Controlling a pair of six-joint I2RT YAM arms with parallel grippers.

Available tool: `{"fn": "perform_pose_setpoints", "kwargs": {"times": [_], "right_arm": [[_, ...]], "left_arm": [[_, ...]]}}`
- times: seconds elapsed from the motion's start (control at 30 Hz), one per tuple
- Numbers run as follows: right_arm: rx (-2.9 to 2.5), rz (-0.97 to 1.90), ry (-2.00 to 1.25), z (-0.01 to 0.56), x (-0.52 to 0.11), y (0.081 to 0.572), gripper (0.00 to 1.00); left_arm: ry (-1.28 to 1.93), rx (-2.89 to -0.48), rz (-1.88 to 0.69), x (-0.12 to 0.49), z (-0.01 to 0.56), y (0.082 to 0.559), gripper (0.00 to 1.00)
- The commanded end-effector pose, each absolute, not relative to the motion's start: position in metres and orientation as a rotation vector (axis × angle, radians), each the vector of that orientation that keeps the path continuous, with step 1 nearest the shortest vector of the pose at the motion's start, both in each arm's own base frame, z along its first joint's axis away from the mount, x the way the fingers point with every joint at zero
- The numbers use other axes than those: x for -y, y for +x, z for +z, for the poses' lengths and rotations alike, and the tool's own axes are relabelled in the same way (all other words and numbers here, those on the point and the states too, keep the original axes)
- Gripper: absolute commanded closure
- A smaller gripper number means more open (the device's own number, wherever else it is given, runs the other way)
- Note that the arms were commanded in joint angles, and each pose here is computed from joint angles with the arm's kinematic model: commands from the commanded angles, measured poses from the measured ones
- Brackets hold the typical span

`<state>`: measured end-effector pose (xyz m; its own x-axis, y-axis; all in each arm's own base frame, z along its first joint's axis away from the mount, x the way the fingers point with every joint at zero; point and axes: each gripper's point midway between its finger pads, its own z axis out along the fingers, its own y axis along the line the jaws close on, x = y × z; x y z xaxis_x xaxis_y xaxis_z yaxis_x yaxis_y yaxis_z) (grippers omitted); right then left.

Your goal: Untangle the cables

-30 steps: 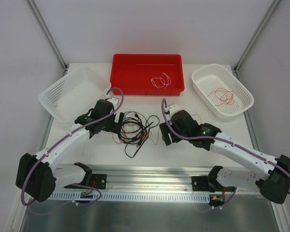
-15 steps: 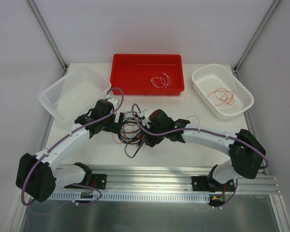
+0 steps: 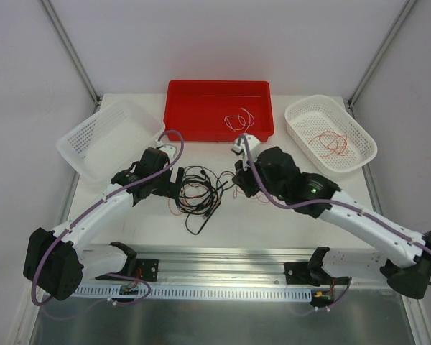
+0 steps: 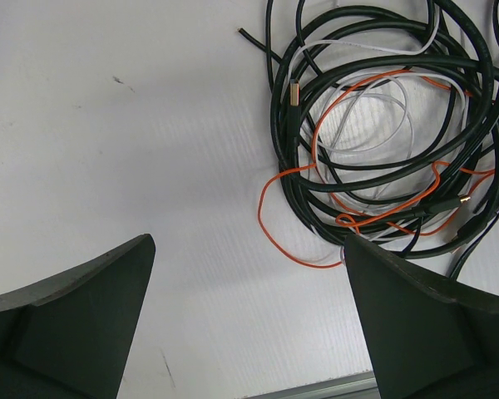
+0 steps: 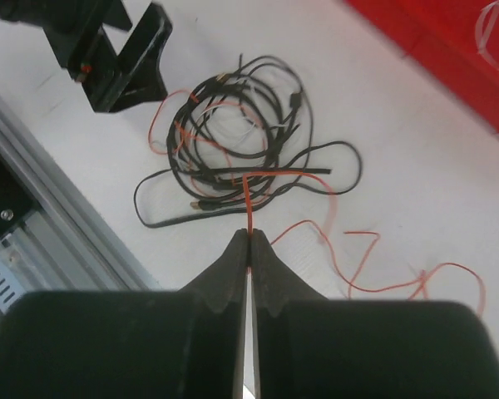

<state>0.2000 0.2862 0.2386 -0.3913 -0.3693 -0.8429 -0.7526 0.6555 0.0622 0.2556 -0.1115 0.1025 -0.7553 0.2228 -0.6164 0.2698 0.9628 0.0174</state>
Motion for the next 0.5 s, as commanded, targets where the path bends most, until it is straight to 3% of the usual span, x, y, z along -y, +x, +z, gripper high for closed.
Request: {"fn": "perform_pose_setpoints", "kwargs": {"times": [0.0,0.13,0.47], "right_arm": [[-1.948,0.408,-0.757,0.276,-0.242,0.209,0.99],[-1.961,0.352,-0.614,0.275,-0.210,0.219,0.99],[-2.224,0.211,-0.320,0.156,-0.167,0.244,0.92]], "left_arm": [[0.313,-2.431,-0.103,0.112,0.112,0.262,0.01],[0.315,-2.432,-0.103,0.112,0.112,0.262,0.01],[0.317,-2.439,-0.100,0.112,0.110,0.261,0.01]]}}
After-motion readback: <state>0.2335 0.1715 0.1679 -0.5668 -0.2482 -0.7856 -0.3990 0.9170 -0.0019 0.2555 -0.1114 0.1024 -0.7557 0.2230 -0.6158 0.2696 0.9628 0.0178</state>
